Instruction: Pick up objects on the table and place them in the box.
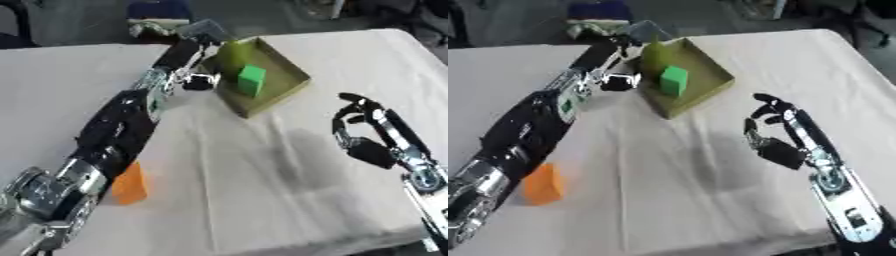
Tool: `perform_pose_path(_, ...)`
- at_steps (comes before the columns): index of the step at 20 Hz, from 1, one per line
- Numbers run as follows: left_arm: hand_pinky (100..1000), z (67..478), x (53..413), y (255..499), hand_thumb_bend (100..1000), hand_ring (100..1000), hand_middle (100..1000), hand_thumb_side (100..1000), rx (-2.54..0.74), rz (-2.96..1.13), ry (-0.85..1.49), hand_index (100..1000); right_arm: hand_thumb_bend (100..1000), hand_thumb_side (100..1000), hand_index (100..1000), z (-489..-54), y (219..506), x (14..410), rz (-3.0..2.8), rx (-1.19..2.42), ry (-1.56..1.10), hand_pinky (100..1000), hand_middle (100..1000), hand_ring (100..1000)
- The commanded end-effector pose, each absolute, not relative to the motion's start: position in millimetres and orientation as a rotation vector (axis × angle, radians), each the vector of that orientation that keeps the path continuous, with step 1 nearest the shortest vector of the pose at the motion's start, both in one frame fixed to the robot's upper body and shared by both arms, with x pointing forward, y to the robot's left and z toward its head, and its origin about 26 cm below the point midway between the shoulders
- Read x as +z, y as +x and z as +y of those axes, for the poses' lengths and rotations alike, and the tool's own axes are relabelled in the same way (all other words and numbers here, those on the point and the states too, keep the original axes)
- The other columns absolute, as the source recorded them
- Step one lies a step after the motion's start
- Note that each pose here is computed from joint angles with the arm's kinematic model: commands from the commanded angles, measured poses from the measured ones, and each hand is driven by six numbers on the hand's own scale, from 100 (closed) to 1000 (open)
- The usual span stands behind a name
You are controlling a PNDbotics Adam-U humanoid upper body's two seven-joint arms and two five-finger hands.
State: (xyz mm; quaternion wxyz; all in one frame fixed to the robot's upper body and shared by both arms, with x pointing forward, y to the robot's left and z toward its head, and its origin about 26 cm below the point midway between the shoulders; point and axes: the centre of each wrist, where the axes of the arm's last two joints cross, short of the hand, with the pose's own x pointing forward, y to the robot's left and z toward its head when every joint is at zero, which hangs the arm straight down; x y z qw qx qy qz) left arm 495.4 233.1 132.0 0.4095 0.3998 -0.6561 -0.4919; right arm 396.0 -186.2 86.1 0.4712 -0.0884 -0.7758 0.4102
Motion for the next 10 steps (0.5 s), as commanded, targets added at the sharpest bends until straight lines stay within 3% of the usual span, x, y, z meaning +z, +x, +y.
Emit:
perform_pose_path(1,711,236,159,497,349,731,860,457,-1.214,-1.720,1.074,913,100,487,927,-187,398,98,-1.936,1.005,-0.224,751,636,822)
perform_pose_path(4,684,242,186,493,324,667,781,457,-1.189,-1.832,1.049,844,100,485,927,-191,397,97,-1.930,0.996,-0.238,751,636,822)
perform_pose_path(7,687,249,217,482,336,656,763,464,-1.257,-1.890,1.015,839,100,484,927,-196,397,94,-1.921,0.990,-0.253,751,637,822)
perform_pose_path(10,694,266,244,464,451,658,741,554,-1.399,-1.888,0.977,842,100,485,927,-202,395,90,-1.907,0.983,-0.269,751,636,823)
